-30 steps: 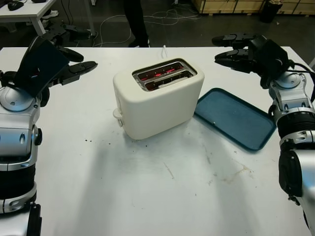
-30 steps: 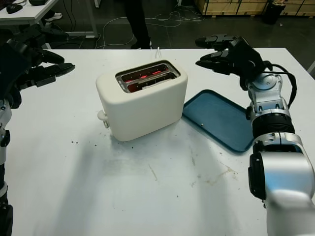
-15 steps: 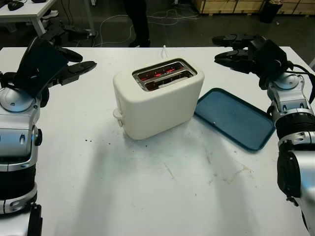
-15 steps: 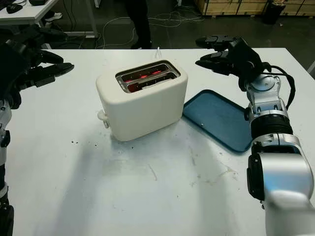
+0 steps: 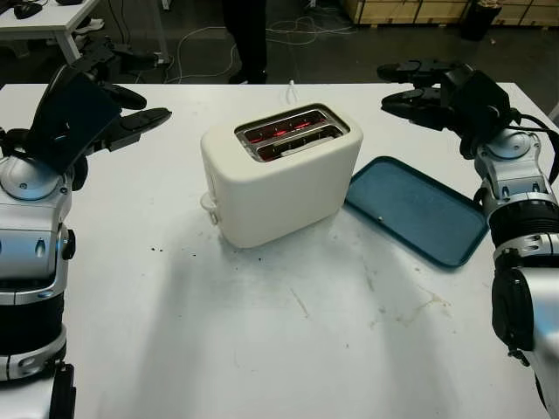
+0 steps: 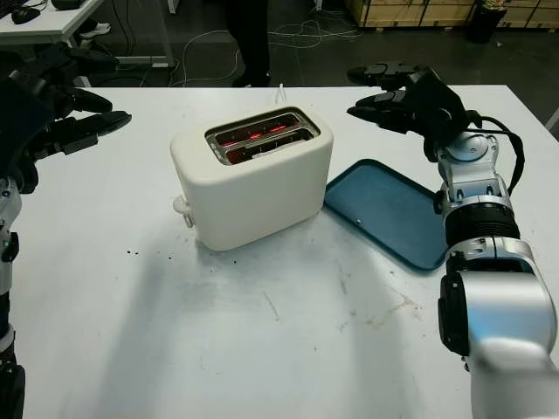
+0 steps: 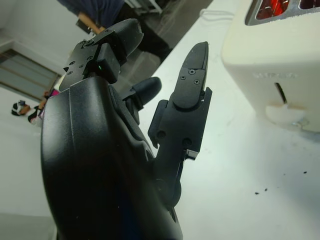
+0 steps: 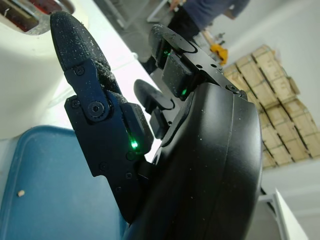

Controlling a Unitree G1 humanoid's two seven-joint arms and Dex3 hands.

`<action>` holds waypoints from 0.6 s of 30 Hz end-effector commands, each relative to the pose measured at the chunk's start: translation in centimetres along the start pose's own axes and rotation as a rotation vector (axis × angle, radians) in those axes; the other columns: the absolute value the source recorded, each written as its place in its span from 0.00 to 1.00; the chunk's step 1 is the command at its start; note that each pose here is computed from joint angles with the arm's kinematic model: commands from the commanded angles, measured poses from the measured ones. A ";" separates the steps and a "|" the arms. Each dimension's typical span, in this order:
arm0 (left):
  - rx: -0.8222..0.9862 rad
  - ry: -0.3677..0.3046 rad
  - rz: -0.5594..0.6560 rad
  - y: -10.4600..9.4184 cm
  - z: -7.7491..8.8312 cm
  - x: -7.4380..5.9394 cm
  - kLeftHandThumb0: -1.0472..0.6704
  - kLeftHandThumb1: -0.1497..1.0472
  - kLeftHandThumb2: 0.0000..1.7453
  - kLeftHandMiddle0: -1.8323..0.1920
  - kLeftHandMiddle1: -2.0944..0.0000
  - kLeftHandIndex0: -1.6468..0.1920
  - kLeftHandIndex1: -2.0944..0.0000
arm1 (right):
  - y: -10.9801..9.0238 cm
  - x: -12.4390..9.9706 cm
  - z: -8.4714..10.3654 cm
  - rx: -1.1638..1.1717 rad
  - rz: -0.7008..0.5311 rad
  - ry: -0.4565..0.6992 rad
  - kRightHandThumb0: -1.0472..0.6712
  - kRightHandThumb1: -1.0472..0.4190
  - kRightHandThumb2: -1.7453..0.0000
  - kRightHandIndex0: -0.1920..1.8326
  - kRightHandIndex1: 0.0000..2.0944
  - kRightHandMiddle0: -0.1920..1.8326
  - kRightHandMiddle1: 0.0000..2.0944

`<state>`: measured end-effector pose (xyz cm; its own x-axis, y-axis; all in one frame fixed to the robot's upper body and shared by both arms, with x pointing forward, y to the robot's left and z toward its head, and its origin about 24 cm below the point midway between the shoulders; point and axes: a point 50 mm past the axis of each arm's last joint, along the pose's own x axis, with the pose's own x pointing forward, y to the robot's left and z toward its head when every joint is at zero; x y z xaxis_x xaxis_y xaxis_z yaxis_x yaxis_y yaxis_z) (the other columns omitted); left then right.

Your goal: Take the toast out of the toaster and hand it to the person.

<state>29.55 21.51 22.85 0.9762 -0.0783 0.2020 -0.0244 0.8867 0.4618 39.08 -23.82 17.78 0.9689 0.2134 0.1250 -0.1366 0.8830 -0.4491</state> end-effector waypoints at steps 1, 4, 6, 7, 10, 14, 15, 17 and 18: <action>-0.009 -0.032 0.017 0.0 0.4 -0.6 0.44 0.89 0.04 0.90 0.35 0.84 0.58 | 0.4 -0.5 0.0 0.015 -0.025 -0.024 0.13 0.17 1.00 0.38 0.21 0.45 0.00; 0.002 -0.038 0.023 0.0 0.4 -1.2 0.42 0.89 0.04 0.90 0.36 0.85 0.58 | 0.7 -1.2 0.1 0.058 -0.041 -0.009 0.14 0.17 1.00 0.37 0.20 0.44 0.00; 0.009 -0.035 0.024 0.1 0.4 -1.3 0.43 0.89 0.05 0.90 0.37 0.85 0.58 | 0.8 -1.6 0.2 0.075 -0.047 0.002 0.13 0.18 1.00 0.37 0.19 0.44 0.00; 0.011 -0.034 0.025 0.1 0.4 -1.4 0.44 0.89 0.06 0.90 0.37 0.85 0.58 | 0.9 -1.6 0.3 0.077 -0.049 0.007 0.13 0.19 1.00 0.37 0.19 0.44 0.00; 0.021 -0.024 0.028 0.3 0.4 -1.4 0.44 0.89 0.06 0.90 0.37 0.85 0.58 | 0.6 -1.6 0.5 0.031 -0.049 -0.004 0.13 0.18 1.00 0.38 0.19 0.44 0.00; 0.031 -0.008 0.025 0.5 0.3 -1.2 0.43 0.89 0.06 0.89 0.38 0.84 0.59 | 0.2 -1.4 0.6 -0.004 -0.044 -0.016 0.18 0.16 1.00 0.39 0.19 0.45 0.01; 0.032 -0.007 0.024 0.5 0.3 -1.1 0.43 0.89 0.05 0.89 0.38 0.84 0.59 | 0.2 -1.3 0.6 -0.018 -0.040 -0.016 0.18 0.16 0.99 0.39 0.19 0.45 0.01; 0.038 -0.008 0.017 0.5 0.4 -0.9 0.44 0.88 0.05 0.88 0.38 0.83 0.59 | 0.1 -1.2 0.8 -0.029 -0.028 -0.015 0.17 0.16 1.00 0.40 0.18 0.45 0.01; 0.041 -0.007 0.014 0.6 0.5 -0.8 0.44 0.88 0.05 0.88 0.38 0.83 0.59 | 0.1 -1.1 0.9 -0.033 -0.023 -0.016 0.16 0.16 1.00 0.40 0.18 0.45 0.00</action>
<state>28.49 21.80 22.86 0.9748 -0.0683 0.2122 -0.0426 0.8772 0.4782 37.65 -23.72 17.28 0.9766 0.1798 0.1176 -0.1089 0.8862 -0.4502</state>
